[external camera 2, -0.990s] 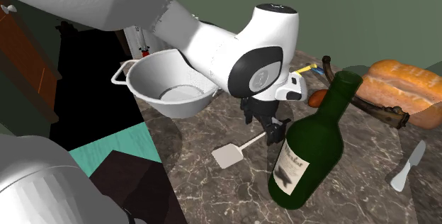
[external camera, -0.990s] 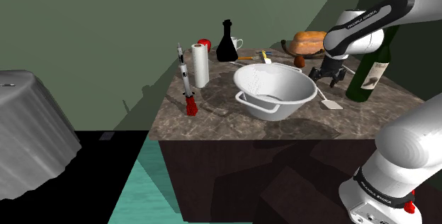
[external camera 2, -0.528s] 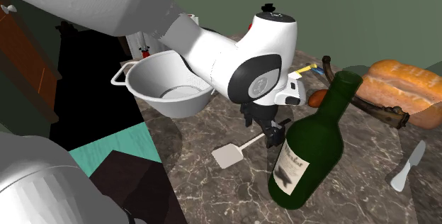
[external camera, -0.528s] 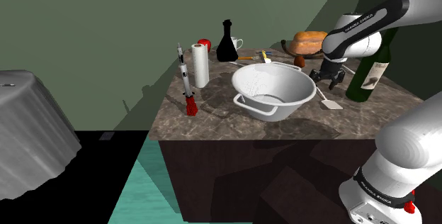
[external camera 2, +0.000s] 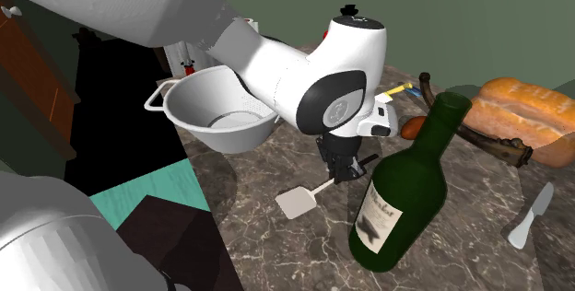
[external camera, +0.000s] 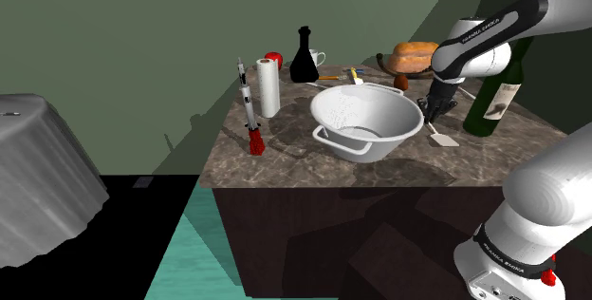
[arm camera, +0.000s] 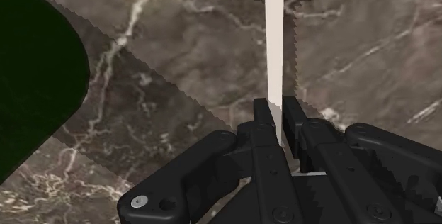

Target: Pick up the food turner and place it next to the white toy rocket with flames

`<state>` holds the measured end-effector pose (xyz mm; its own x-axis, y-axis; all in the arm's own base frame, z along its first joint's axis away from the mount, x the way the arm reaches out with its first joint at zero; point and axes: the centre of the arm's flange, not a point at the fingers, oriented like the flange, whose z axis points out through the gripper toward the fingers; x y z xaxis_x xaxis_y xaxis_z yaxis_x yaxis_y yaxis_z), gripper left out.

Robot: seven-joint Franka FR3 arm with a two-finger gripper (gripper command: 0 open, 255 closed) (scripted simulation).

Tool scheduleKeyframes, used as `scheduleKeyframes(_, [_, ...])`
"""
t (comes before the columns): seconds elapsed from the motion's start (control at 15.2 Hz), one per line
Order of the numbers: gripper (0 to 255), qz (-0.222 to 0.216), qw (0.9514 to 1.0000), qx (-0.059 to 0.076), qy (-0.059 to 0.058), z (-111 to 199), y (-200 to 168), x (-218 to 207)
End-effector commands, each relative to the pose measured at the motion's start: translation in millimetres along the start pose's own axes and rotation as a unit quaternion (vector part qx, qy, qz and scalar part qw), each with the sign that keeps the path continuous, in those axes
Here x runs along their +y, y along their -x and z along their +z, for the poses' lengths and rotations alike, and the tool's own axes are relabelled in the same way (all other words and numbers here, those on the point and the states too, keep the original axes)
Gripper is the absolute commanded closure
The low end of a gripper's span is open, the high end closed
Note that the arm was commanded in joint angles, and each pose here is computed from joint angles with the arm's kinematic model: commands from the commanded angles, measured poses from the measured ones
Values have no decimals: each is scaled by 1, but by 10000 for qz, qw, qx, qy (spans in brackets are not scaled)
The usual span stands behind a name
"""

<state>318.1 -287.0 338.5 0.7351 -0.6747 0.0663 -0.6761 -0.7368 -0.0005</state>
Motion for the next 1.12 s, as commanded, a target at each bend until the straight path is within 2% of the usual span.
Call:
scheduleKeyframes(0.0, [255,0,10000,0,0,0,0,0])
scheduleKeyframes(0.2, [255,0,10000,0,0,0,0,0])
scheduleKeyframes(1.06, [255,0,10000,0,0,-68,-5,0])
